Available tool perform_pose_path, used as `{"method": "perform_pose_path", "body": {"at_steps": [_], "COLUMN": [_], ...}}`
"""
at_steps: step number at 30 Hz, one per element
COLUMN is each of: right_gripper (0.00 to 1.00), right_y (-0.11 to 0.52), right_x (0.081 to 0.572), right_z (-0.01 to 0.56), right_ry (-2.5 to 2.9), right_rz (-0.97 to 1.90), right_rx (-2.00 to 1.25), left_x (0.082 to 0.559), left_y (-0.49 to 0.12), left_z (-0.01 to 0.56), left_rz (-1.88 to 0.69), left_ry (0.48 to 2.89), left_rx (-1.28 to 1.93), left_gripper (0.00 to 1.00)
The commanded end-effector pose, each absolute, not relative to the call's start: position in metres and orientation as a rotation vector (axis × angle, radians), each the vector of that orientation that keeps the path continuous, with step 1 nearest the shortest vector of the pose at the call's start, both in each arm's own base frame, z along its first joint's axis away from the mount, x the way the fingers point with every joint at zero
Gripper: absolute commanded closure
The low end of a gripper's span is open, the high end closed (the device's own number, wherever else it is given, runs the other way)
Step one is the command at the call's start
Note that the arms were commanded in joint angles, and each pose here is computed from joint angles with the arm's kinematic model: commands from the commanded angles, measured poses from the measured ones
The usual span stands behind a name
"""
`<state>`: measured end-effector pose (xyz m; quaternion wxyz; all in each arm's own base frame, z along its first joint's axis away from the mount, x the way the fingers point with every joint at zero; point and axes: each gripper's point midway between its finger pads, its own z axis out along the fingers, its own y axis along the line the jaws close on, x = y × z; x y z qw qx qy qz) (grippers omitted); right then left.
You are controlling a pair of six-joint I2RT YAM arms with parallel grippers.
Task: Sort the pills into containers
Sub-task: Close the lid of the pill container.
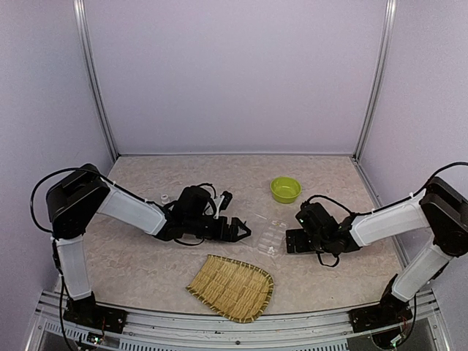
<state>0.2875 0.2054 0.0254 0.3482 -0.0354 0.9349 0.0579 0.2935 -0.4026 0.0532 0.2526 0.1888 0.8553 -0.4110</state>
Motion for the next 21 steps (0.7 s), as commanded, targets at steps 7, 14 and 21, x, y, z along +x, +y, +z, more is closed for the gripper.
{"method": "perform_pose_path", "body": {"at_steps": [7, 14, 21], "right_gripper": [0.0, 0.0, 0.0], "right_y": [0.205, 0.211, 0.215], "right_x": [0.293, 0.296, 0.295], "right_z": [0.023, 0.016, 0.012], "right_ry": [2.415, 2.425, 2.431], "right_rz": [0.129, 0.125, 0.148], "right_rx": [-0.099, -0.124, -0.146], "left_x": [0.277, 0.27, 0.262], "left_y": [-0.422, -0.427, -0.432], "left_z": [0.05, 0.059, 0.067], "left_rz": [-1.271, -1.347, -1.428], "left_ry": [2.313, 2.257, 2.216], "left_rx": [0.602, 0.646, 0.68], "left_gripper": [0.01, 0.01, 0.01]}}
